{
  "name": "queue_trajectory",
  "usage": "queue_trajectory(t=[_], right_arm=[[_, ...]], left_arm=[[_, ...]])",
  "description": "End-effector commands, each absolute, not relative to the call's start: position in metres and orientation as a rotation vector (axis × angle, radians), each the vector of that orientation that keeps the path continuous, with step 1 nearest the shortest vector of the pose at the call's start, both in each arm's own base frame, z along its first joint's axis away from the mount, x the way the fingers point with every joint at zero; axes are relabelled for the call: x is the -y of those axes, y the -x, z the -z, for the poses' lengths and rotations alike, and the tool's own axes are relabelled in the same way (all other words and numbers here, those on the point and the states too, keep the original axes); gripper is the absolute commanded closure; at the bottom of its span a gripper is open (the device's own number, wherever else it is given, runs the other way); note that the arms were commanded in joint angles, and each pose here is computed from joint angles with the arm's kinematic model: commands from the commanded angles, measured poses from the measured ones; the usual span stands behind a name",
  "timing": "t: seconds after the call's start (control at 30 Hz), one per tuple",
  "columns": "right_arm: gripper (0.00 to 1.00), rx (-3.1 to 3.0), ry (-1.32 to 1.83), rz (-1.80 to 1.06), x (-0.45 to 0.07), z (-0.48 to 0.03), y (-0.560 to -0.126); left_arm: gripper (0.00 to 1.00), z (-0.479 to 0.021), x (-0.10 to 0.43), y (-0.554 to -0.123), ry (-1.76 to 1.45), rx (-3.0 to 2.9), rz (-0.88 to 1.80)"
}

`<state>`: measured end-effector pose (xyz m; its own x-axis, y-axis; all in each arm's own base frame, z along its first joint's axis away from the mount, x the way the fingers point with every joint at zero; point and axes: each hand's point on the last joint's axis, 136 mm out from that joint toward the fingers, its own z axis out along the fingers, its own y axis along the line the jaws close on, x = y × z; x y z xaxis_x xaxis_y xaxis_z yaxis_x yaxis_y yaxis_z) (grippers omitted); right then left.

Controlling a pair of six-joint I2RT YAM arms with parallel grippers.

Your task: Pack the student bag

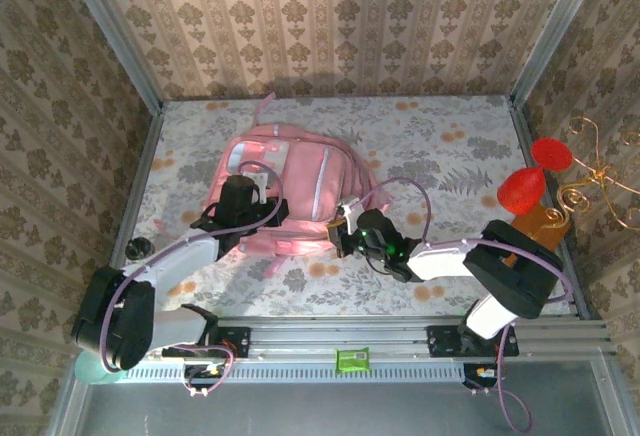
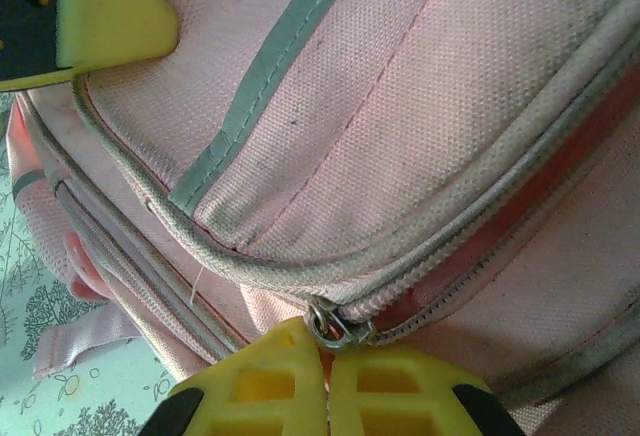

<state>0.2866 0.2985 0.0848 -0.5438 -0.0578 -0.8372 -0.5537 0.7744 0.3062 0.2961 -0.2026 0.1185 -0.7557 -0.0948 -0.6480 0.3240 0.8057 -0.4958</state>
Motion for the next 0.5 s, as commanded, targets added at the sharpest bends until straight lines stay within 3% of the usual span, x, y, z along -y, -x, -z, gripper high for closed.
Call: queue_trajectory(t=[0.0, 0.23, 0.47], right_arm=[[1.0, -2.15, 0.323, -0.429, -0.248, -0.07, -0.298], [1.0, -2.268, 0.173, -0.313, -0.211, -0.073, -0.314], [1.0, -2.255, 0.282, -0.457, -0.235, -0.089, -0.315]], left_arm=[[1.0, -0.122, 0.177, -0.304, -0.13, -2.301, 0.668], [1.0, -0.122, 0.168, -0.302, -0.227, -2.303, 0.57], [1.0, -0.118, 0.166, -0.309, -0.253, -2.322, 0.52]])
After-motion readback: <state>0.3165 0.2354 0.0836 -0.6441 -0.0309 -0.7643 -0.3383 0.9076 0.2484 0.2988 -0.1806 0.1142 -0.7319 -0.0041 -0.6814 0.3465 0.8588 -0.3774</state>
